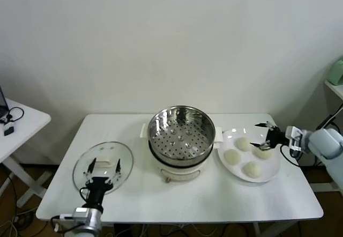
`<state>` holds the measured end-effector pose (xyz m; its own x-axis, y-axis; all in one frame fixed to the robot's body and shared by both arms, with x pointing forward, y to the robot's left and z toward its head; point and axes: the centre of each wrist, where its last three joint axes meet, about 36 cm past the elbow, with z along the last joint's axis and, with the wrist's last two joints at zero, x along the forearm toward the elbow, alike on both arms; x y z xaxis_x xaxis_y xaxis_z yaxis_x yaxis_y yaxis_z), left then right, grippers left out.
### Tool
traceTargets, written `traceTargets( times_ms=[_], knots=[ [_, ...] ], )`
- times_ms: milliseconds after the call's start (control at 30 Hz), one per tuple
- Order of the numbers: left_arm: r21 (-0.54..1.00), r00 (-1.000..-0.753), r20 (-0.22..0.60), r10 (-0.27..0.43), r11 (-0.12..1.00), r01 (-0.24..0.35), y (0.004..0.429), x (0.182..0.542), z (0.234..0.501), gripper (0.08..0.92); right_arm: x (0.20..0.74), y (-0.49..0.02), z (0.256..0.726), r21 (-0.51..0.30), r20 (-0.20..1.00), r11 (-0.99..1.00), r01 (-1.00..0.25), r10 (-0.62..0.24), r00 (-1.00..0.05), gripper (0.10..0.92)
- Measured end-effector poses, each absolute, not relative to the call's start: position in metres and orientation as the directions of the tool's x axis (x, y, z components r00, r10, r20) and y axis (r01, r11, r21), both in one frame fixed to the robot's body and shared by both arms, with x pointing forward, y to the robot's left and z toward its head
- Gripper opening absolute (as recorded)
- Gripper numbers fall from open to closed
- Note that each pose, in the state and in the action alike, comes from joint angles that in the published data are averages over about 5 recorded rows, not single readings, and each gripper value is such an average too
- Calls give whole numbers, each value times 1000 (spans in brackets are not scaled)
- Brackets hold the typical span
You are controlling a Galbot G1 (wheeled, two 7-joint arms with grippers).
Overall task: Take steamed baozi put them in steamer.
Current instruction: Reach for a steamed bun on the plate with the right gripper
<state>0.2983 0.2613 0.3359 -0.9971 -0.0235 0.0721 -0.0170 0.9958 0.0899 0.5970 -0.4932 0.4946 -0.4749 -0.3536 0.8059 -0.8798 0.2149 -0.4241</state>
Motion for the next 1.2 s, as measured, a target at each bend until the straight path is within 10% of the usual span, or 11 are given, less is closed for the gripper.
traceTargets(
  times_ms=[467,1200],
  knots=[
    [94,-995,91,-36,995,-27,270,302,338,823,682,-462,493,-225,957,23,-974,-181,-225,823],
    [114,-992,103,-73,992,-61,285,297,339,823,725,-413,465,-147,984,-17,-989,-107,-145,823]
  ],
)
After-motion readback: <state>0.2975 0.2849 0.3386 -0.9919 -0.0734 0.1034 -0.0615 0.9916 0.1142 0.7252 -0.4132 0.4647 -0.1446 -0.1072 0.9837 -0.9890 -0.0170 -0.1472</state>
